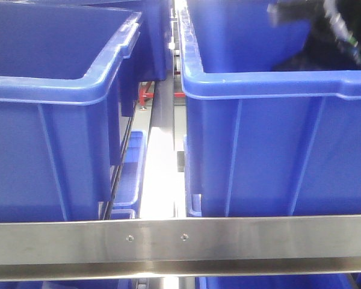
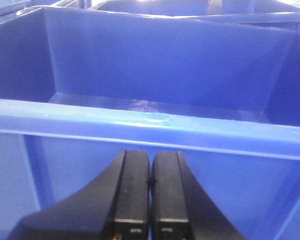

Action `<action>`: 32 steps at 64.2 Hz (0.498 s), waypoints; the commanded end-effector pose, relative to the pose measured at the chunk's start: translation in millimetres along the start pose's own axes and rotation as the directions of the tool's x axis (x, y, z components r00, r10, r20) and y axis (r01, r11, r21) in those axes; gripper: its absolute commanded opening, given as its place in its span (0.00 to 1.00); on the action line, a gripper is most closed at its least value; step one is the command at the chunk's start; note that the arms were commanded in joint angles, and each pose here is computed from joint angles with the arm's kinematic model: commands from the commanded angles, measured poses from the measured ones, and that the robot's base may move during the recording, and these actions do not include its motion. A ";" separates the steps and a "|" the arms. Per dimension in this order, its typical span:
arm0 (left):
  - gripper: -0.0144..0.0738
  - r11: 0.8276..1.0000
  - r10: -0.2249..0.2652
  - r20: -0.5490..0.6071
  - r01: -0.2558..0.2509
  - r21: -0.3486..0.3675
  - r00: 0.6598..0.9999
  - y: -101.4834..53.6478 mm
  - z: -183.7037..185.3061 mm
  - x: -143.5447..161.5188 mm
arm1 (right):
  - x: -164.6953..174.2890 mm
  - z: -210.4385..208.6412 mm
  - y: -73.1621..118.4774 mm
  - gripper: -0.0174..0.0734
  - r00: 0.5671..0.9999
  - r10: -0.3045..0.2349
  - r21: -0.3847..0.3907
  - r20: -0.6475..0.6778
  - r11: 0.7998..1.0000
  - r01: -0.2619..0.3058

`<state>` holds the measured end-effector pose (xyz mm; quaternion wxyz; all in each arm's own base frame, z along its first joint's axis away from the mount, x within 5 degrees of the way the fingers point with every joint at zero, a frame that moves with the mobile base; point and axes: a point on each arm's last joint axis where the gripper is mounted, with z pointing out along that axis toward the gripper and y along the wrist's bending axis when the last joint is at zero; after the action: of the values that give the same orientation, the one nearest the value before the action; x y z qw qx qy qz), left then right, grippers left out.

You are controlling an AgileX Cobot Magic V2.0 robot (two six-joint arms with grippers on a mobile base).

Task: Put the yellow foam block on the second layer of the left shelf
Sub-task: 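Lower the block into the bin and open the right gripper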

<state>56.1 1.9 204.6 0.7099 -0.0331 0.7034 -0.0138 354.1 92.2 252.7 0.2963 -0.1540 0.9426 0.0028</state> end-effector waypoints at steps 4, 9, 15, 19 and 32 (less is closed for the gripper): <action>0.32 1.000 -0.006 0.052 0.006 0.015 0.999 -0.9 1.5 1.4 | -19.7 -68.7 -4.7 0.84 0.981 0.002 0.015 0.193 1.000 -0.005; 0.32 1.000 -0.006 0.052 0.006 0.015 0.999 -0.9 1.5 1.4 | -16.1 -91.7 -6.0 0.77 0.977 0.005 0.019 0.212 1.000 -0.010; 0.32 1.000 -0.006 0.052 0.006 0.015 0.999 -0.9 1.5 1.4 | -7.0 -115.8 -6.8 0.63 0.973 0.010 0.020 0.231 1.000 -0.016; 0.32 1.000 -0.006 0.052 0.006 0.015 0.999 -0.9 1.5 1.4 | 2.2 -132.0 -6.9 0.51 0.965 0.014 0.020 0.260 1.000 -0.019; 0.32 1.000 -0.006 0.052 0.006 0.015 0.999 -0.9 1.5 1.4 | 47.8 -167.8 -4.0 0.26 0.919 0.028 0.005 0.393 0.999 -0.032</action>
<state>56.1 1.9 204.6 0.7099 -0.0331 0.7034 -0.0138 248.0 63.3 343.0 0.4012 -0.1384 0.9053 0.0182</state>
